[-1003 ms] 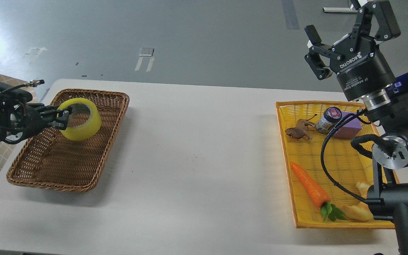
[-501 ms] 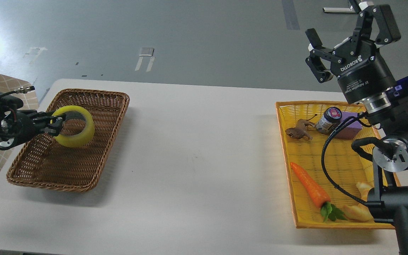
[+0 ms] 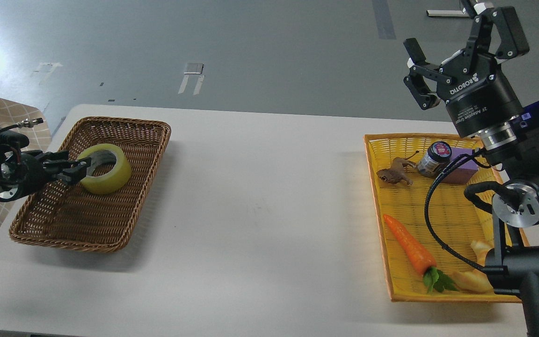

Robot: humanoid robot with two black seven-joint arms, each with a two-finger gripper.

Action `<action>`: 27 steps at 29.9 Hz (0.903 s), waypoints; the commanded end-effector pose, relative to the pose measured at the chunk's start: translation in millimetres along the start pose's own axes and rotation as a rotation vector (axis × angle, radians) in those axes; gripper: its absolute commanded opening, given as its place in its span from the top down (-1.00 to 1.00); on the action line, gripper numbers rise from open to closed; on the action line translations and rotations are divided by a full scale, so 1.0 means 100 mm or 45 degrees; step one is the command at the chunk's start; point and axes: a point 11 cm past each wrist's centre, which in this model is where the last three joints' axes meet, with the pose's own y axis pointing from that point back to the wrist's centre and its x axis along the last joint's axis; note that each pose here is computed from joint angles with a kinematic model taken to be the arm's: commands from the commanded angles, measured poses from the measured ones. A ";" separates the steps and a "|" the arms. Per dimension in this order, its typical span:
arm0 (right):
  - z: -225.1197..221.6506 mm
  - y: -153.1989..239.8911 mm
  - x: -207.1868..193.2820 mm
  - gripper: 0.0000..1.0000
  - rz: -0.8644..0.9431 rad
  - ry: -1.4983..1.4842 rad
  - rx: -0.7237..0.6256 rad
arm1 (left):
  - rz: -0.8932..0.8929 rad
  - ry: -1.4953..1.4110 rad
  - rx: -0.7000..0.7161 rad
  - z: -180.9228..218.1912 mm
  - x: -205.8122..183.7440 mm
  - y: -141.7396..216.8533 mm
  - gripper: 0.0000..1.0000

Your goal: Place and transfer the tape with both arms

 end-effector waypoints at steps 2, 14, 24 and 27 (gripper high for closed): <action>0.01 0.00 0.00 -1.00 0.000 -0.001 -0.003 | 0.070 0.128 -0.020 0.00 0.13 0.01 -0.32; 0.01 -0.01 -0.02 -1.00 -0.009 -0.001 -0.009 | 0.428 0.509 -0.294 0.31 1.12 0.05 -0.90; 0.04 -0.02 -0.01 -1.00 -0.008 0.011 -0.026 | 0.550 1.073 -0.669 0.81 1.66 0.07 -0.95; 0.07 -0.03 0.02 -1.00 0.001 0.010 -0.039 | 0.588 1.237 -0.809 1.03 1.88 0.06 -0.95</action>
